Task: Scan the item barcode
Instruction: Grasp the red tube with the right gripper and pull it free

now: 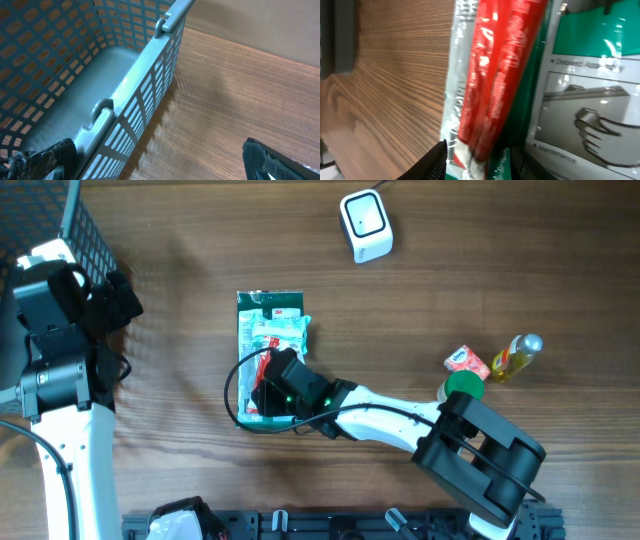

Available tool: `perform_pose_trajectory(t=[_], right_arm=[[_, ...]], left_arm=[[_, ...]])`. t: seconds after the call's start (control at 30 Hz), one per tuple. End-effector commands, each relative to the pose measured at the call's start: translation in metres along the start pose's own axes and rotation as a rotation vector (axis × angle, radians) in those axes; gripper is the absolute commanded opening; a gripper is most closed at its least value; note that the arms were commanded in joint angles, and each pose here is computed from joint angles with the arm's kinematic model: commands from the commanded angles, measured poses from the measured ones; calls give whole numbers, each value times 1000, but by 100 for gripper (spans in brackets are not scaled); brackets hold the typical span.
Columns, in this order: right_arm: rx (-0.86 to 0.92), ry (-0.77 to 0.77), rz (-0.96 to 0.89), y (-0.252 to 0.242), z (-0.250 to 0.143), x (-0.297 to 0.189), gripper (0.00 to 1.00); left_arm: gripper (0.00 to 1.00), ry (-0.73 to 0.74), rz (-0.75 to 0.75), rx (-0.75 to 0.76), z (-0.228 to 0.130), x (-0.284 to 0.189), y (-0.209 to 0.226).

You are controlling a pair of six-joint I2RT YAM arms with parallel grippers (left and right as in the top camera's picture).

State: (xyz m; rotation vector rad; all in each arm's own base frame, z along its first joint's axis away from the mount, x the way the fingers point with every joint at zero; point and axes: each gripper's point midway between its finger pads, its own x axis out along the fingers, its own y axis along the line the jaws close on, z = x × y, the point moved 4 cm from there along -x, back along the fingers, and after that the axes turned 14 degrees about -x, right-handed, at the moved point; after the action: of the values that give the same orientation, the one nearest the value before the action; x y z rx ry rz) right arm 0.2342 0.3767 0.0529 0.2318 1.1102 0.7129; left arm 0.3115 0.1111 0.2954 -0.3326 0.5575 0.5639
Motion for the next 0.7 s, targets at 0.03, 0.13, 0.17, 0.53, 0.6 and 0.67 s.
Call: perform_pose_trajectory(t=[0.03, 0.13, 0.17, 0.53, 0.6, 0.67], right_arm=[[14, 41, -6, -5, -13, 7, 41], [15, 50, -13, -6, -15, 8, 41], [14, 49, -13, -6, -15, 8, 41], [34, 98, -8, -10, -32, 24, 28], [34, 102, -8, -10, -33, 24, 11], [34, 103, -8, -10, -33, 24, 8]], left_arm=[[100, 154, 4, -15, -39, 21, 3], [100, 154, 4, -15, -39, 21, 3], [100, 154, 4, -15, -39, 21, 3], [100, 154, 4, -15, -39, 21, 3], [100, 154, 4, -15, -39, 21, 3], [100, 154, 4, -15, -39, 21, 3]])
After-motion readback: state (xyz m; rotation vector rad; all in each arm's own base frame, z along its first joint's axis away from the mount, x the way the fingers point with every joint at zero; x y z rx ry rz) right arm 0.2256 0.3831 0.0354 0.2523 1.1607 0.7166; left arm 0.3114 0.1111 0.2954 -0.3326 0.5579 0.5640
